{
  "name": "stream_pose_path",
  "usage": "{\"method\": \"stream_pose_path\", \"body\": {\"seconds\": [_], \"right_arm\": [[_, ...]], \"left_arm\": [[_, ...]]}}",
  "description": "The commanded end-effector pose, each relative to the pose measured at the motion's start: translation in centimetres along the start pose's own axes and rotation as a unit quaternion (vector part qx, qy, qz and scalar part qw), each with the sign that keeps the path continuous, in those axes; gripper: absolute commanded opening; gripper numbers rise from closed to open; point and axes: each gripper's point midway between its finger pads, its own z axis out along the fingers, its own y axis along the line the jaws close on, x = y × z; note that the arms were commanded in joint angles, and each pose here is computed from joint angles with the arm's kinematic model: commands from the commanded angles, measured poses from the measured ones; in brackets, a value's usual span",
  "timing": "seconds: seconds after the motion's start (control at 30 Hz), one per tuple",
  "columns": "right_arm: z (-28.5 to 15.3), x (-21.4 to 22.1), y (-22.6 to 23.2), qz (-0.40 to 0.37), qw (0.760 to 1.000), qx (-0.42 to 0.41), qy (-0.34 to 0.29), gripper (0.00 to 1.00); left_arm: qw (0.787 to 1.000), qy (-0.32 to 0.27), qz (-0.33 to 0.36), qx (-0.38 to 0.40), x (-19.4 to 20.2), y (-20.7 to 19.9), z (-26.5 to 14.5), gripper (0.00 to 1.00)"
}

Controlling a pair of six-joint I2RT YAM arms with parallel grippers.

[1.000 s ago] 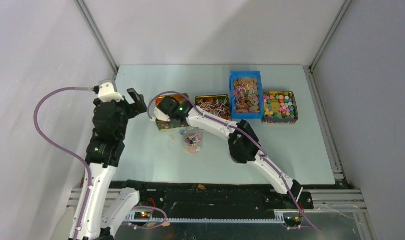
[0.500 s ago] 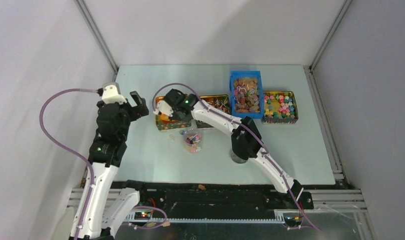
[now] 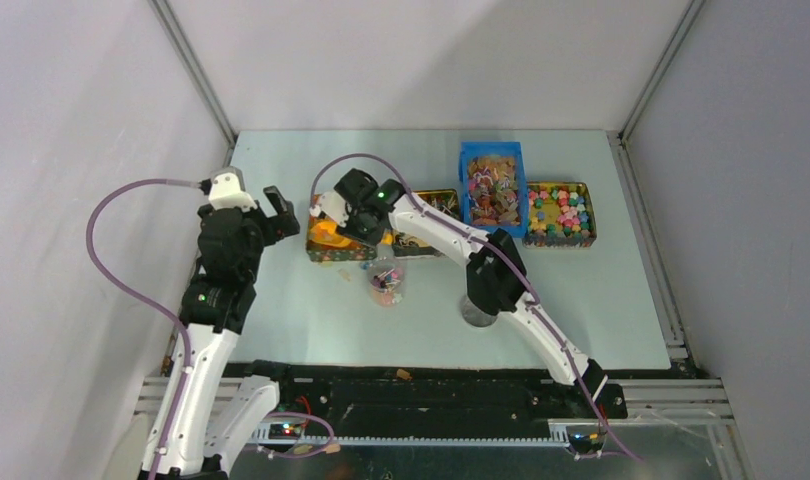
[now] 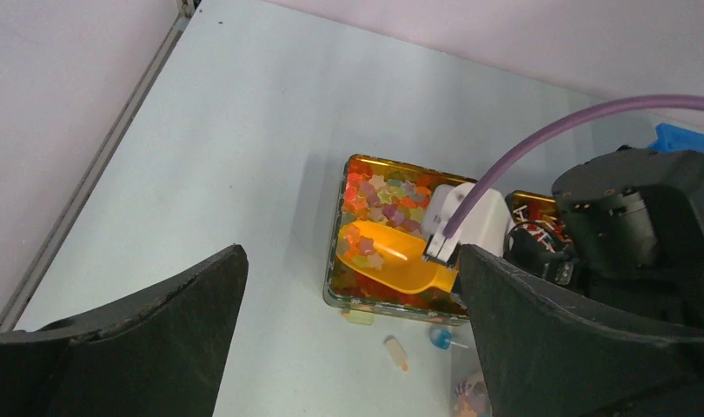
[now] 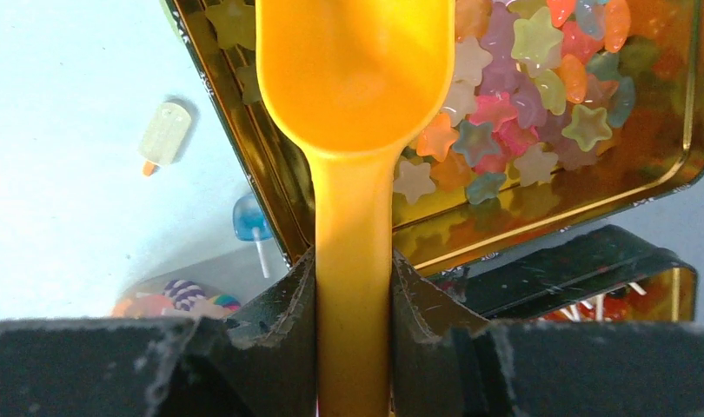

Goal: Pack the candies
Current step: Scoop the fake candies from the storage box.

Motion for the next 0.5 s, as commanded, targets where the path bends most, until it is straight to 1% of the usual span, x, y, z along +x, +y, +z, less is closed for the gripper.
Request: {"method": "stream_pose_path", "body": {"seconds": [0.0,0.3,0.47], "right_arm": [[-1.8,-2.2,-0.5,0.05,0.997,-0.029,-0.051,0.0],[-0.3,-0.6,-1.0,0.087,0.995,-0.04,-0.034,0.0],[-0.9,-0.7,-1.6,0.09,0.995,-0.025,-0.037,0.0]], "left_arm": [[1.0,0.001,-0.001,0.002,0.4,-0.1,0.3,1.0],[1.0,0.005,0.002,0.0,0.7,0.0,0.3,1.0],[1.0,0.009,0.004,-0.002,1.0,0.1,0.3,1.0]]}}
